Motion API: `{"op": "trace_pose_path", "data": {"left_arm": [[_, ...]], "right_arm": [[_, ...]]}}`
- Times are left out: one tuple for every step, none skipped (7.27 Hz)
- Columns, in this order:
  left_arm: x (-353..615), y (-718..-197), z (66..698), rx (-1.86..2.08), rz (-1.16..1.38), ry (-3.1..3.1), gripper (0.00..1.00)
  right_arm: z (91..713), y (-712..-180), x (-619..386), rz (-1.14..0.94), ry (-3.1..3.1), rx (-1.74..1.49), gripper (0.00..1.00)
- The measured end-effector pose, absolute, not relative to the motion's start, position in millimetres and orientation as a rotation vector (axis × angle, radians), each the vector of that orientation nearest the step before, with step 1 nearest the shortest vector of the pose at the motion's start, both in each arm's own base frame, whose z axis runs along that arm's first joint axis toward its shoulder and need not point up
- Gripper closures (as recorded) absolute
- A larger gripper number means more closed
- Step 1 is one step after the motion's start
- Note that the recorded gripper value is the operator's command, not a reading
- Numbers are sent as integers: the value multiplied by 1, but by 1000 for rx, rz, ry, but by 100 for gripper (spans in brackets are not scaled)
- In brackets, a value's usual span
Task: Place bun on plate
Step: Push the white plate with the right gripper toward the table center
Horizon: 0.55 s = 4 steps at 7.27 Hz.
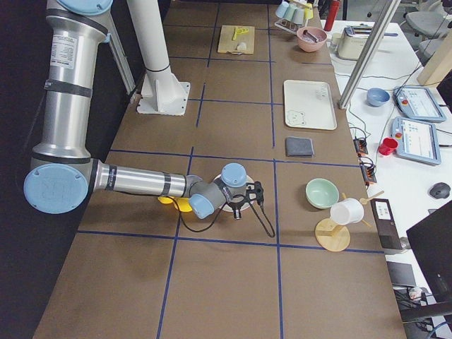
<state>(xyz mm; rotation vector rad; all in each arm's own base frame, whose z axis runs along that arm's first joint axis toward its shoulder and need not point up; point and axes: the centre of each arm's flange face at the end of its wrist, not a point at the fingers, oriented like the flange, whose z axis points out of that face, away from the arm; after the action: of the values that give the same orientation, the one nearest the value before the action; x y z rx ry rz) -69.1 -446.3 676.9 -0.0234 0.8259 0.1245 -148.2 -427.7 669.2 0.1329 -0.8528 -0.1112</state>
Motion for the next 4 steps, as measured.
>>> {"op": "trace_pose_path", "data": {"left_arm": [[-69, -447, 676, -22, 125, 826, 0], [-69, -447, 676, -21, 125, 827, 0], [-69, -447, 675, -20, 125, 827, 0], [-69, -447, 675, -20, 126, 827, 0]], "right_arm": [[647, -445, -164, -85, -881, 140, 99], [604, -470, -204, -57, -934, 144, 99], [552, -491, -253, -33, -998, 137, 98], [495, -501, -308, -10, -1065, 116, 98]]}}
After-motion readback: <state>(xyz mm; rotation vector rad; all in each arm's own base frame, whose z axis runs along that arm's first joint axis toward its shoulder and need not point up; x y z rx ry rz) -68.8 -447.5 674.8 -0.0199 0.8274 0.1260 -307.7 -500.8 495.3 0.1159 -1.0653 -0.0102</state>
